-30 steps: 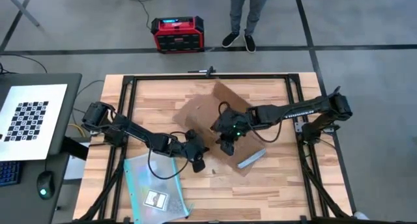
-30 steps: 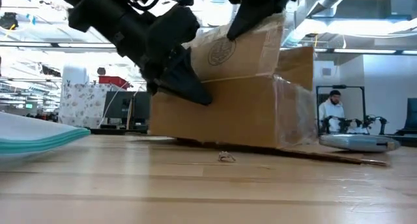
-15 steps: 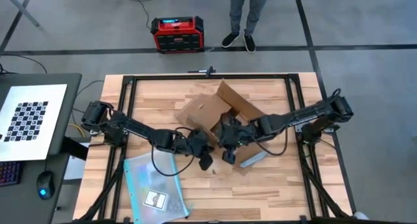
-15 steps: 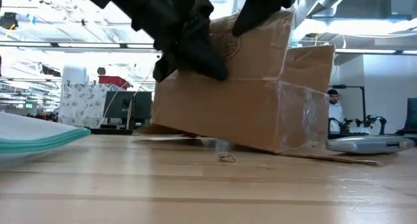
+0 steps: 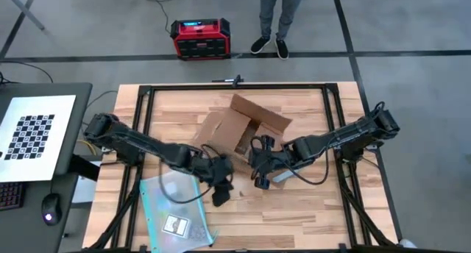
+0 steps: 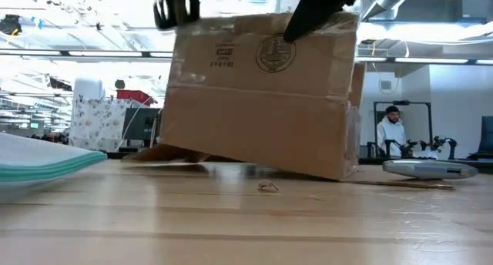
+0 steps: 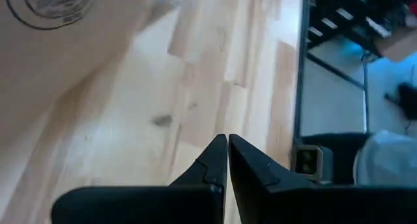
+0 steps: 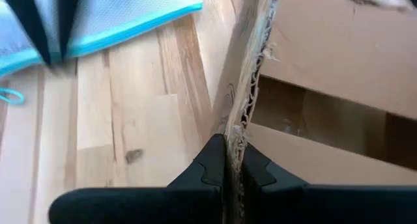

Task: Unpack boxes
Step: Break down the cardboard box until it is fully flat

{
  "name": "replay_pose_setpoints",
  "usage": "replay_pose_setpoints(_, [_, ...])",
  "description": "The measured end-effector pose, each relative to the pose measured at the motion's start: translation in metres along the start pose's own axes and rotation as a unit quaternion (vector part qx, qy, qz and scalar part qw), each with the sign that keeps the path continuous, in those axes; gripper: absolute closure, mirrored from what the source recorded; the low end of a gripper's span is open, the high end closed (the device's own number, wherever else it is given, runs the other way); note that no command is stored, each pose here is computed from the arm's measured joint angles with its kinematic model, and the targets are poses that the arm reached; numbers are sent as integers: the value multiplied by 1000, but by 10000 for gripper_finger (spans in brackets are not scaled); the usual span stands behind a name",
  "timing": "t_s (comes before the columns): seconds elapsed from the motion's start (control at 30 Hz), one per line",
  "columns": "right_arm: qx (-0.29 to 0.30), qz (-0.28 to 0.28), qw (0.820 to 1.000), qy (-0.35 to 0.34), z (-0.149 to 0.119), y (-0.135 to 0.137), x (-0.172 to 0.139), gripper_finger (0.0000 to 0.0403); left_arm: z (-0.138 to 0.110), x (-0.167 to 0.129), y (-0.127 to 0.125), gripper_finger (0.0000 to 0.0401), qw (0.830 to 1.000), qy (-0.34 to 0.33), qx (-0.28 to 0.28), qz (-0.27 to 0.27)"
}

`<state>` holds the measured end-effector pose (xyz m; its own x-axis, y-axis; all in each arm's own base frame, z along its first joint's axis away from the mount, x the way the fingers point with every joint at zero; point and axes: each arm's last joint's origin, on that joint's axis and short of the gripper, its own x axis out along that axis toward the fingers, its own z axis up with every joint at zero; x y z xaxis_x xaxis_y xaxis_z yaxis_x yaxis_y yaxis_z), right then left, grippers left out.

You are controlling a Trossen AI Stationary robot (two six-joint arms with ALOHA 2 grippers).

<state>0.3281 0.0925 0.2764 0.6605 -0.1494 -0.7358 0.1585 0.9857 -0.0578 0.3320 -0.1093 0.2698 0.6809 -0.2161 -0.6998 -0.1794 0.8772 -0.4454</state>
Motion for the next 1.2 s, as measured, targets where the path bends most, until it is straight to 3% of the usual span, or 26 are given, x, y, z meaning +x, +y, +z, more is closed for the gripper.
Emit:
replay_pose_setpoints(0.2, [-45,10,999,-10,-1,17,-10,403,15,-68,-15,401,996,-83,28,29])
replay_pose_setpoints(0.33, [-59,22,998,-11,-5,29,-12,403,25,-106,-4,401,989,-139,28,50])
replay_pose_setpoints(0.43, [-68,25,997,-8,-9,38,-5,403,30,-117,12,401,987,-139,23,75])
replay_pose_setpoints(0.6, [-87,26,996,11,-17,51,9,403,32,-104,47,401,987,-61,26,144])
replay_pose_setpoints(0.73, [-97,25,995,26,-24,55,15,403,24,-66,73,401,981,5,47,190])
replay_pose_setpoints(0.87, [-89,22,995,24,-22,54,16,403,19,-32,90,401,977,41,51,201])
replay_pose_setpoints(1.0, [-90,23,995,25,-22,54,15,403,26,-16,97,401,979,20,46,199])
replay_pose_setpoints(1.2, [-89,34,995,28,-22,54,15,403,48,-18,108,401,980,-59,29,186])
